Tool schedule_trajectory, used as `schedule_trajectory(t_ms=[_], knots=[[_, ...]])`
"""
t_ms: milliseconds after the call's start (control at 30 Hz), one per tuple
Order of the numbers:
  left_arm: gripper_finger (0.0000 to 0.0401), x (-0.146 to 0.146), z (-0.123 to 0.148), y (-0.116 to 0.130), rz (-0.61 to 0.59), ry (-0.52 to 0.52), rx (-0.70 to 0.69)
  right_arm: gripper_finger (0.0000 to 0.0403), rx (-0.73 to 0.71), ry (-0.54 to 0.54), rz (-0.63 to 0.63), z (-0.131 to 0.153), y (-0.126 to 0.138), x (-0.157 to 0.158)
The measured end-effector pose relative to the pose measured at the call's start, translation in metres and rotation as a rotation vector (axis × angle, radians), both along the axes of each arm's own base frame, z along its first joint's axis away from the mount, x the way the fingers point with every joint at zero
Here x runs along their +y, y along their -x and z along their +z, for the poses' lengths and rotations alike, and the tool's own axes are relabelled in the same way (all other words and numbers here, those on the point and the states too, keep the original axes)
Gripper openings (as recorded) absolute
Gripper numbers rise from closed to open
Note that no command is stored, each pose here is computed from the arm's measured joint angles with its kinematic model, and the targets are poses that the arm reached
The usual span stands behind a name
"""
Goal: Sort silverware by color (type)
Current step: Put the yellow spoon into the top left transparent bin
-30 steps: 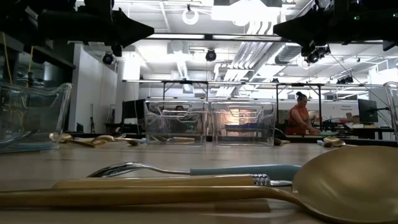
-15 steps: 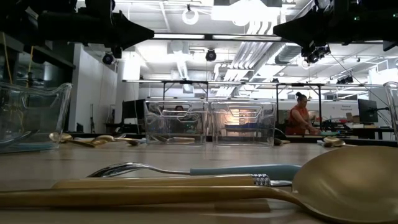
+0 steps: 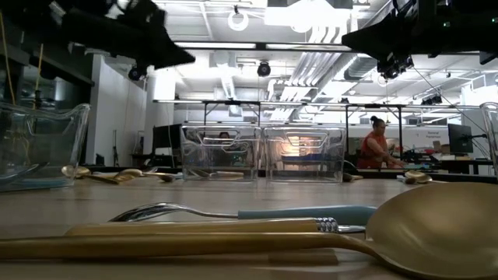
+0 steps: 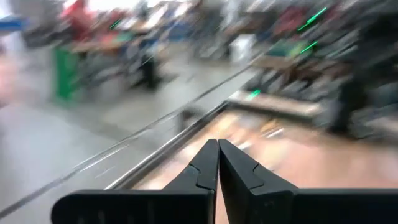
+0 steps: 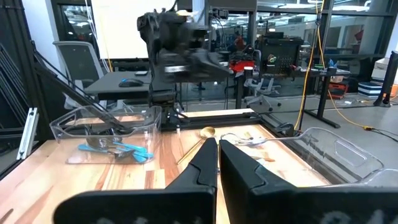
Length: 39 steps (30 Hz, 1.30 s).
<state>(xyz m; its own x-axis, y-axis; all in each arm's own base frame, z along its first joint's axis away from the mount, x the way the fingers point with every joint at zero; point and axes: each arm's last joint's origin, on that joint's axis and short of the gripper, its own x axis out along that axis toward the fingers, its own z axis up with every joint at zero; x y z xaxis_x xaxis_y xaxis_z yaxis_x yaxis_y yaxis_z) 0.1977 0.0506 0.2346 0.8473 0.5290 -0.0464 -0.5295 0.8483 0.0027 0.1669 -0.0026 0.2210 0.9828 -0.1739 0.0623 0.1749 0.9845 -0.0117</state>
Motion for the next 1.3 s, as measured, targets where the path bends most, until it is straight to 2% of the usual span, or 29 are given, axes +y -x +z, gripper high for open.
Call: schedule_trajectory(t_ms=[200,300,400,500,800,967,1133,1300], knots=[[0.0032,0.04,0.027,0.008,0.331,0.128,0.29,0.0,-0.001,0.0,0.0,0.0,0.0,0.0],[0.0051,0.057,0.027,0.022,0.454,0.214,0.366,0.0,-0.001,0.0,0.0,0.0,0.0,0.0],[0.0075,0.069,0.017,0.036,0.524,0.335,0.416,0.0,-0.003,-0.011,0.001,0.0,0.0,0.0],[0.0101,0.078,0.006,0.042,0.555,0.434,0.456,0.0,-0.004,-0.016,0.001,0.0,0.0,0.0],[0.0162,0.102,-0.036,0.026,0.591,0.557,0.607,0.0,-0.011,-0.033,-0.023,0.0,0.0,-0.004],[0.0168,0.11,-0.062,0.018,0.602,0.613,0.706,0.0,0.002,-0.045,-0.022,-0.001,0.0,-0.004],[0.0168,0.117,-0.082,0.018,0.604,0.719,0.737,0.0,0.012,-0.044,-0.022,-0.002,0.0,-0.004],[0.0168,0.123,-0.094,0.021,0.632,0.765,0.771,0.0,0.014,-0.044,-0.022,-0.002,0.0,-0.004]])
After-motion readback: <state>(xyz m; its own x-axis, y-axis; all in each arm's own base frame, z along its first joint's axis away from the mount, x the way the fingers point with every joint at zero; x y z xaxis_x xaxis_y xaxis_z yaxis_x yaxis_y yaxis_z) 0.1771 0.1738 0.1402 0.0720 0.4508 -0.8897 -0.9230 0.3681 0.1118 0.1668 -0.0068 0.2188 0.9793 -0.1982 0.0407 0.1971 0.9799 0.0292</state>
